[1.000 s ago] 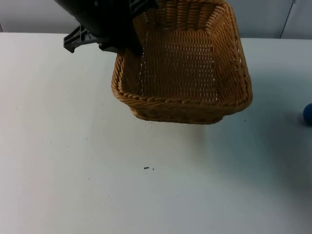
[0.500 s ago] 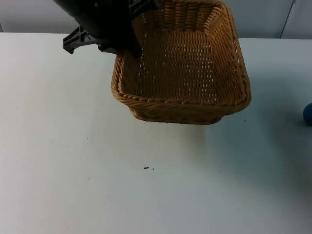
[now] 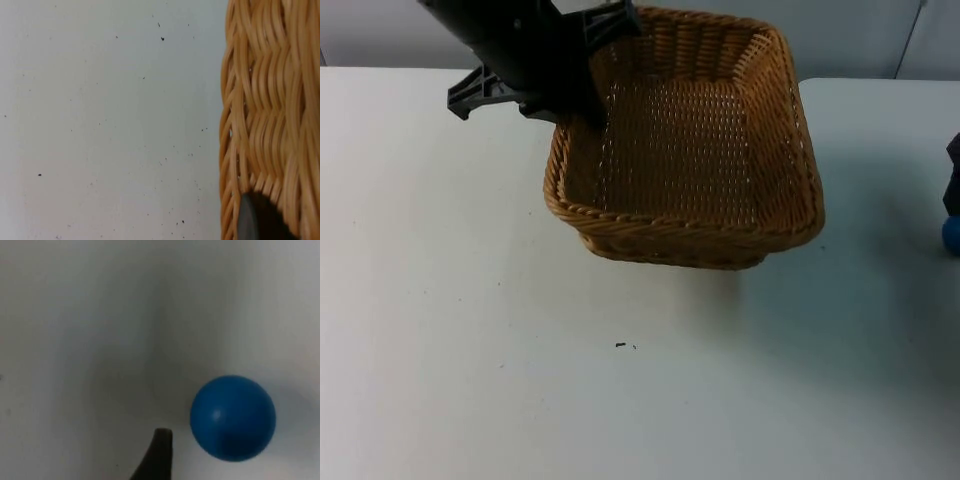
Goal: Pick up the basket with the left hand and place the ball into the basket with the right hand.
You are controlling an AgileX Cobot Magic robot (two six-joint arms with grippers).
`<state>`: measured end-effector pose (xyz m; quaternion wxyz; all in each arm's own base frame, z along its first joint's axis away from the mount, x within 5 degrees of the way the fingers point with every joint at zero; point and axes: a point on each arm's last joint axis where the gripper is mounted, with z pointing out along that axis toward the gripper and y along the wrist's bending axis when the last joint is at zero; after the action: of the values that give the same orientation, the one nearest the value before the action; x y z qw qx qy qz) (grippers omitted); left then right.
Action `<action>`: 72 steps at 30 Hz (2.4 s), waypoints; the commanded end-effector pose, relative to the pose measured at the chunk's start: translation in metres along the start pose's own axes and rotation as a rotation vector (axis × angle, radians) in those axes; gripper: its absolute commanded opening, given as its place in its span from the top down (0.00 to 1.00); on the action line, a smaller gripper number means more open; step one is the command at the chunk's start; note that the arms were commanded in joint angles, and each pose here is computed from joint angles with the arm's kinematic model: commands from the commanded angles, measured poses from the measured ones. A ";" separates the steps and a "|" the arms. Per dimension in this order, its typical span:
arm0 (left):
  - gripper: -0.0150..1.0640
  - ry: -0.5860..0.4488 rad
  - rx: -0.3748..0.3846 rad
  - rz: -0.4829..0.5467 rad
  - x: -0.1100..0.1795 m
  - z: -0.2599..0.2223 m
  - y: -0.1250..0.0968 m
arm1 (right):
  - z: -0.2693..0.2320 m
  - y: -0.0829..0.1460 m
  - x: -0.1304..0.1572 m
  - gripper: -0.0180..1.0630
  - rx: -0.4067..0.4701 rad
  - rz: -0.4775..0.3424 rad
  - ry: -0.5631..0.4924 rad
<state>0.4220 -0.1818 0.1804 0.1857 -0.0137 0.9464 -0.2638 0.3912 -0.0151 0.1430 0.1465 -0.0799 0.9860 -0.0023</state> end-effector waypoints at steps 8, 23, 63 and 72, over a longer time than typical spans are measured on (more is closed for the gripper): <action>0.99 -0.032 0.010 0.000 -0.004 -0.006 -0.005 | 0.034 0.000 0.004 0.25 -0.026 0.017 0.039; 0.99 -0.034 0.006 0.012 -0.005 -0.006 -0.004 | 0.051 0.001 0.004 0.48 -0.038 0.047 0.010; 0.99 -0.013 0.013 -0.003 -0.003 -0.006 -0.005 | -0.220 0.106 -0.037 0.99 -0.144 -0.182 -0.550; 0.99 -0.012 0.022 -0.016 -0.003 -0.006 -0.006 | -0.192 0.178 -0.040 0.99 -0.248 -0.305 -0.522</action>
<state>0.4215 -0.1813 0.1791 0.1827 -0.0089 0.9483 -0.2594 0.3438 0.1561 0.3350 0.3771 -0.2382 0.8880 0.1119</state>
